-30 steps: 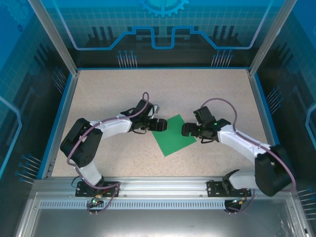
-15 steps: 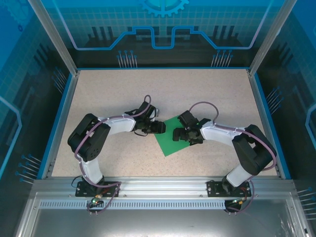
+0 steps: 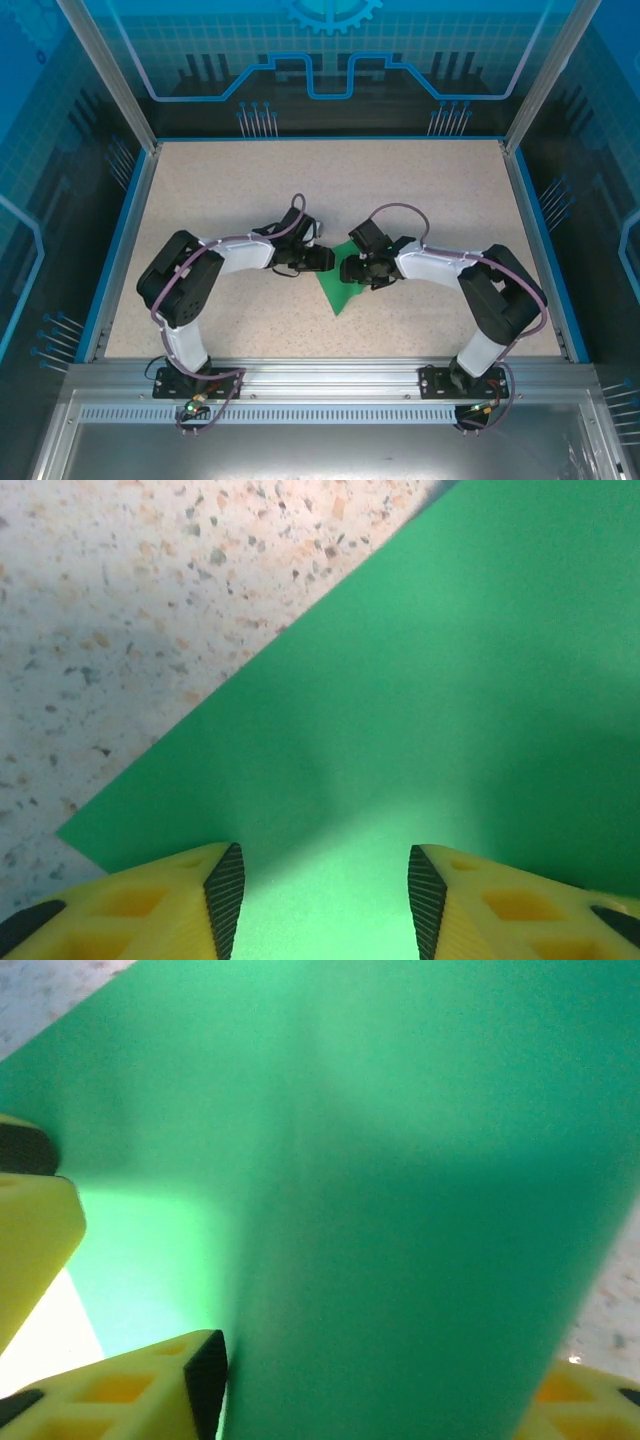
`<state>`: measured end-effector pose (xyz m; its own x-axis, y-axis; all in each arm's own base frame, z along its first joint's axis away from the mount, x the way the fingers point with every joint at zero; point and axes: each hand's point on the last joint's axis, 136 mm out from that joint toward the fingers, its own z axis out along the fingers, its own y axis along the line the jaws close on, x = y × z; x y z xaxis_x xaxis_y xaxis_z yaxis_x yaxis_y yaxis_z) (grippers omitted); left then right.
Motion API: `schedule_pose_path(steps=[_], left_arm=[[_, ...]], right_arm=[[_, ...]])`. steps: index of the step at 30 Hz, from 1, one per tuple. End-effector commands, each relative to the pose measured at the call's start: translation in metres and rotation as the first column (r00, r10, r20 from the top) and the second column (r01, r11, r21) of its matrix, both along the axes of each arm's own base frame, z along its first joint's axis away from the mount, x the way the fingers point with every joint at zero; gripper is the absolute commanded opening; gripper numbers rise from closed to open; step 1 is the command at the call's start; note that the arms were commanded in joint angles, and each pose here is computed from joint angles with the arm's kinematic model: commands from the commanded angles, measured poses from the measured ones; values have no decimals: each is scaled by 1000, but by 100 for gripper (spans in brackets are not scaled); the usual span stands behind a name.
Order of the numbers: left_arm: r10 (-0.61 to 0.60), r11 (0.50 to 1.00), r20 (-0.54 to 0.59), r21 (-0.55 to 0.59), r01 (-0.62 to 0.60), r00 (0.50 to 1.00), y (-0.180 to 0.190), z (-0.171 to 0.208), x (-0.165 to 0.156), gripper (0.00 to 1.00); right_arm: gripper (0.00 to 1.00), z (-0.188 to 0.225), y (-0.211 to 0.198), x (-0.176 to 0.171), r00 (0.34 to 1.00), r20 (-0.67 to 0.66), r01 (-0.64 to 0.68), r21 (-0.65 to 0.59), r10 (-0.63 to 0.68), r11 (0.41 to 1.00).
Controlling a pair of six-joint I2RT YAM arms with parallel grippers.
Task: Fold a paper plane with a square sheet of paper (fold left side to right side)
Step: Pick up the square sheet of paper from the center of the table.
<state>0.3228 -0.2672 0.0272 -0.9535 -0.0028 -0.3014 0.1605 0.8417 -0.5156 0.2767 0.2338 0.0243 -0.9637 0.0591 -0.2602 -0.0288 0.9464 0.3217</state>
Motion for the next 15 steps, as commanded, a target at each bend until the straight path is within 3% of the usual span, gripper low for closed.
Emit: schedule_pose_path(steps=[1, 7, 15], left_arm=[[19, 997, 11, -78, -19, 1000, 4, 24, -5, 52], [71, 983, 101, -177, -52, 992, 25, 73, -5, 61], [213, 912, 179, -389, -130, 960, 58, 140, -21, 77]], right_arm=[[45, 11, 17, 4, 999, 8, -32, 119, 31, 992], [30, 35, 19, 6, 995, 88, -66, 303, 41, 951], [24, 119, 7, 12, 954, 301, -175, 569, -5, 803]])
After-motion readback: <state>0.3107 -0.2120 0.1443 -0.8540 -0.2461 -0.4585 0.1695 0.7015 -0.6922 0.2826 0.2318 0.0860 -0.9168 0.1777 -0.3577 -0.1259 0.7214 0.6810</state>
